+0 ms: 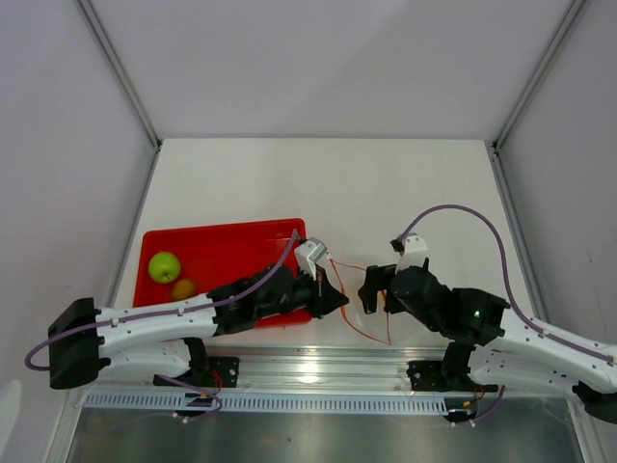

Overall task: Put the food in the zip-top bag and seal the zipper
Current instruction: Adjust the zipper food storage bag at the center of the board.

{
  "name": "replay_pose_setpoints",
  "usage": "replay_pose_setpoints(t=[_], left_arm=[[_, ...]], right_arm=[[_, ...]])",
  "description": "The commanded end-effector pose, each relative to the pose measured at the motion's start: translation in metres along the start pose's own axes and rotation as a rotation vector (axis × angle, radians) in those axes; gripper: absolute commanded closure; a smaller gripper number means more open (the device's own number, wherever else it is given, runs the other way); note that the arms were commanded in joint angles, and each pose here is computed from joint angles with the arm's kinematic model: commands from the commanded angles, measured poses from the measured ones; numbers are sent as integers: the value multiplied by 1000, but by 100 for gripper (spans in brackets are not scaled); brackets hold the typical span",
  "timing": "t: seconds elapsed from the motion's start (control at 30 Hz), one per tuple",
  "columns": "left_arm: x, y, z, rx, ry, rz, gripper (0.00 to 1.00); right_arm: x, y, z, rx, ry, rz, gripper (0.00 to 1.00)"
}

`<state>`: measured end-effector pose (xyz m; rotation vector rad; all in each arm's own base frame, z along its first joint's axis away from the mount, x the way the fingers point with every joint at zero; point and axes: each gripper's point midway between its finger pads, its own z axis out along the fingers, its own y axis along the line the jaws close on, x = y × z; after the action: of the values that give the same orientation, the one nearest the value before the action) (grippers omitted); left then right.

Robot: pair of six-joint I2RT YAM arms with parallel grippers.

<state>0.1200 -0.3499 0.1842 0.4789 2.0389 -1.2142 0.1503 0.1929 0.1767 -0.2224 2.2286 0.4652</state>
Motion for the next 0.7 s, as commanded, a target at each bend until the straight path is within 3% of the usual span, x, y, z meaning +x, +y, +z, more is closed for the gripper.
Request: replay_pose_setpoints(t=[0.0, 0.07, 0.17, 0.3, 0.43, 0.53, 0.57, 0.67], left_arm=[[-14, -16, 1, 36, -18, 34, 100], [-12, -14, 2, 35, -17, 27, 99], [-7, -17, 1, 57, 1, 21, 99], [-5, -19, 2, 68, 7, 15, 99], [-4, -21, 2, 79, 15, 11, 99], [-4, -23, 0, 87, 17, 14, 99], [-4, -22, -1, 84, 20, 14, 99], [-2, -19, -2, 73, 17, 9, 99]], right_arm=[[-32, 9, -13, -68, -129, 44, 1], [-33, 7, -17, -80, -124, 43, 3], [-28, 1, -15, -51, -75, 27, 17], [-17, 5, -10, -69, -25, -18, 47], [-11, 12, -6, -99, 2, -38, 58], [-17, 16, -5, -104, -13, -32, 86], [-19, 16, -6, -102, -16, -28, 100], [-23, 16, -10, -94, -20, -23, 100]])
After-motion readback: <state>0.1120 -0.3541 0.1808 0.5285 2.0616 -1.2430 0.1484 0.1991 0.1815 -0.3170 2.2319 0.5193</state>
